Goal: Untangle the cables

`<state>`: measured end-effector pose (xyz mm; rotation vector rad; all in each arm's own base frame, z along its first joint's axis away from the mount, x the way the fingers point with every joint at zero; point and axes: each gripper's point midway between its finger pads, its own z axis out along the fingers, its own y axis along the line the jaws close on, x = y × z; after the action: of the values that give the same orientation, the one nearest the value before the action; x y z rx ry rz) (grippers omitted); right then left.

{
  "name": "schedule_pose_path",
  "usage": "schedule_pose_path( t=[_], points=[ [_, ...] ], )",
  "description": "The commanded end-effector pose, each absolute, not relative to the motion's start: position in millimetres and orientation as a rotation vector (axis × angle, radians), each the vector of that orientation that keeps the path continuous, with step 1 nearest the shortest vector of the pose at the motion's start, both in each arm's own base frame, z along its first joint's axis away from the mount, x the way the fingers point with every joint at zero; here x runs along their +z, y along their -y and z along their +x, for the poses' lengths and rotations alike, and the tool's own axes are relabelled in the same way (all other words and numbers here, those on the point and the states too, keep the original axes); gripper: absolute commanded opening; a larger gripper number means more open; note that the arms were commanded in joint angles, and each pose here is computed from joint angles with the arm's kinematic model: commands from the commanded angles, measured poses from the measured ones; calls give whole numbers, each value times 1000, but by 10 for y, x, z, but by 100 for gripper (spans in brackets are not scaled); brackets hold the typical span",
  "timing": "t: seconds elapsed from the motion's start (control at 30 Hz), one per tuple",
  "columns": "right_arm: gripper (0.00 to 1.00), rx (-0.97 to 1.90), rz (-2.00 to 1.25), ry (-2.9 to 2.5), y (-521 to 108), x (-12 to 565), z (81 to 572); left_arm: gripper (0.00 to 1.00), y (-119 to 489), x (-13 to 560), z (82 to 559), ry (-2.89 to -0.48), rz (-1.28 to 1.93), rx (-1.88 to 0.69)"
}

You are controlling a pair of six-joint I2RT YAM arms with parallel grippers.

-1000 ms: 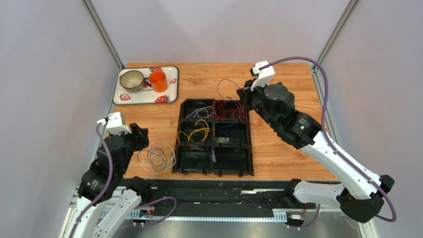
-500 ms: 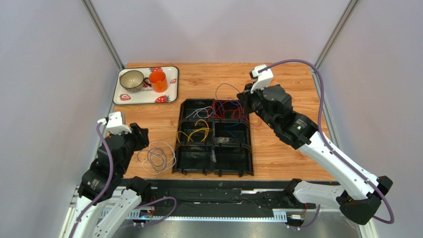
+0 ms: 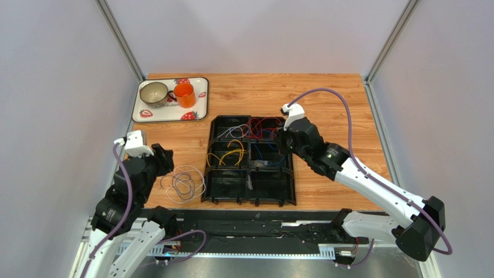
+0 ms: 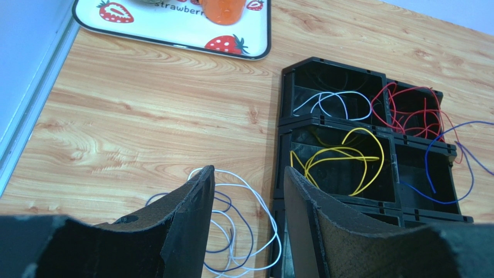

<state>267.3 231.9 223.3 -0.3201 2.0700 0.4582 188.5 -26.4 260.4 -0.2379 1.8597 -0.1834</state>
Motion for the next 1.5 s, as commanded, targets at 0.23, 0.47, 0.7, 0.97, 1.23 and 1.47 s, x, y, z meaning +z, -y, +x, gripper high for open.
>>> schedule_pose_path(
  t=[0.23,0.47,0.7,0.97,1.23,1.47],
  points=[
    [0,471,-288,-2125,-2332,1932,2648,56,269,2645,1906,-1846,-232,-186],
    [0,463,-307,-2202,-2387,1650,2625,55,273,2648,1907,-1844,-232,-189],
    [0,454,-340,-2277,-2491,1381,2647,55,274,2633,1911,-1849,-231,-186],
    [0,342,-366,-2351,-2440,1190,2701,55,280,2634,1918,-1850,-229,-186],
    [39,240,-363,-2308,-2273,1504,2758,55,281,2637,1915,-1849,-228,-188],
    [46,230,-354,-2246,-2172,1916,2748,55,294,2629,1924,-1854,-224,-190]
  ],
)
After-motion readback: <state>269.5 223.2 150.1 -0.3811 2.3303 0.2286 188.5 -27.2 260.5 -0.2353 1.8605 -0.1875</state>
